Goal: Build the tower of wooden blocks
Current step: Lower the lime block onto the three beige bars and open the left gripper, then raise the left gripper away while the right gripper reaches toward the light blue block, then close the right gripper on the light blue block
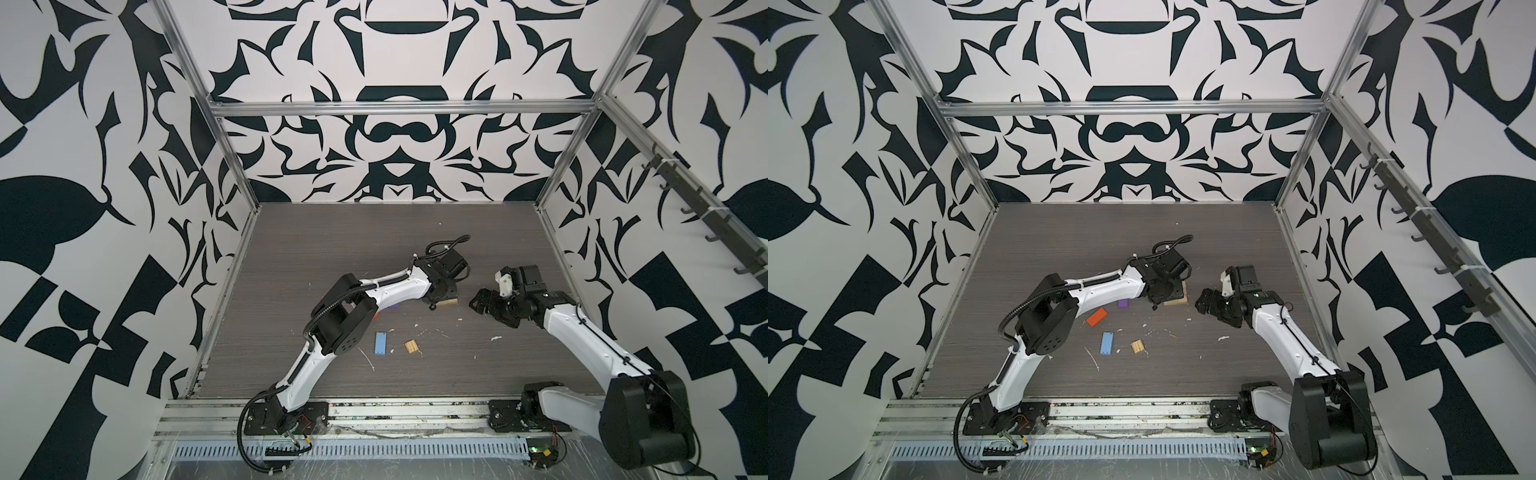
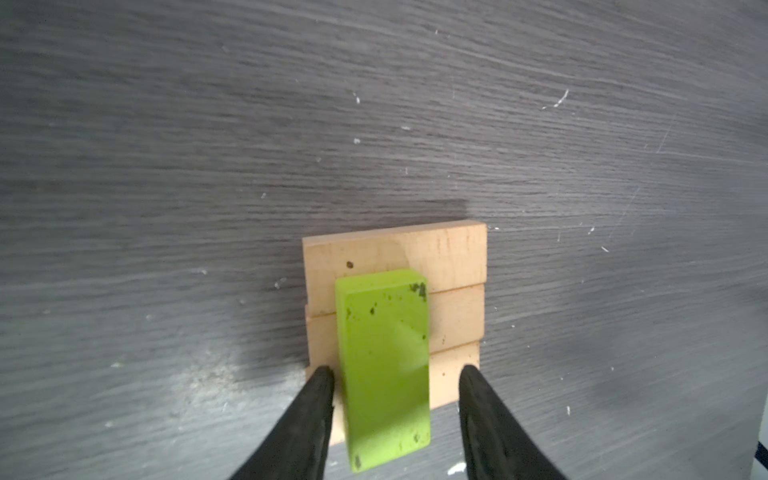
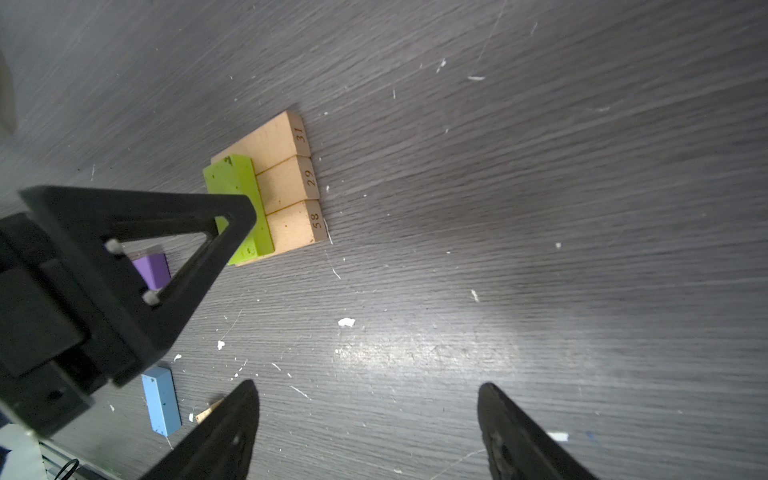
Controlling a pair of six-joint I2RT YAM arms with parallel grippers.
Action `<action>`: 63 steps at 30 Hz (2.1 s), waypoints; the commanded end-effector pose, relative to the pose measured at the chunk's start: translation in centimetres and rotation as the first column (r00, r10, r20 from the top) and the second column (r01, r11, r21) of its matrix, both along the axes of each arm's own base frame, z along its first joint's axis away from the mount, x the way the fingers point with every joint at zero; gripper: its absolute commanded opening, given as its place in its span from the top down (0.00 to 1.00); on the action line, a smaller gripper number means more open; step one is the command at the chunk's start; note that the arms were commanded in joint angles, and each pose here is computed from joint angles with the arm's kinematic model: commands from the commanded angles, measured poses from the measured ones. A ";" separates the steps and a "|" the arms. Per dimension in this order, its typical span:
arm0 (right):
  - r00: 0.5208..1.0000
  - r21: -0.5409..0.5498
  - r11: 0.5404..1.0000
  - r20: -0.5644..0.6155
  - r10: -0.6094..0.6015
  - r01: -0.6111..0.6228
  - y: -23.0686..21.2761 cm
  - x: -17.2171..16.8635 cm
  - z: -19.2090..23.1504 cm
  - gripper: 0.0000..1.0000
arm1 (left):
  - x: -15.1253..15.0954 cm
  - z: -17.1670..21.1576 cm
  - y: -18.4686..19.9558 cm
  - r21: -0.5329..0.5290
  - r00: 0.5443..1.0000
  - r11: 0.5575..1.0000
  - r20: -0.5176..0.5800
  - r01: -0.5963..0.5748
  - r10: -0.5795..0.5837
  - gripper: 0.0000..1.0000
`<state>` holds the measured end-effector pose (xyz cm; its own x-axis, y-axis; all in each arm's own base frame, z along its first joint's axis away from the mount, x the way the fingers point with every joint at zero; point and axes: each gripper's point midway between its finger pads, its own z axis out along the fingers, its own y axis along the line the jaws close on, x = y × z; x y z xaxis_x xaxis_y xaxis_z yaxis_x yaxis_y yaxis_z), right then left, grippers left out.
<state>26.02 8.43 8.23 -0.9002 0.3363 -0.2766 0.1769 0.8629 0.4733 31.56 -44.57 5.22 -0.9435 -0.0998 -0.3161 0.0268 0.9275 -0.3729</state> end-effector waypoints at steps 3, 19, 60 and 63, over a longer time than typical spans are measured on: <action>1.000 0.009 1.000 0.017 0.003 -0.003 0.1 0.4 0.8 0.13 | 0.7 5.0 0.0 -0.036 0.995 0.999 0.098 0.032 -0.028 0.47; 0.994 0.070 0.994 0.071 0.079 -0.084 1.9 1.0 2.8 0.14 | 0.4 10.5 2.9 -0.020 0.968 0.994 0.231 0.104 -0.096 0.46; 0.918 -0.057 0.916 -0.004 0.398 -0.397 30.1 -5.7 -1.4 0.25 | 0.9 10.6 29.5 -0.068 0.947 0.961 0.166 -0.266 0.274 0.01; 0.915 -0.082 0.911 -0.030 0.403 -0.404 30.6 -6.2 -2.3 0.27 | 0.9 10.4 30.0 -0.058 0.942 0.959 0.176 -0.279 0.285 0.00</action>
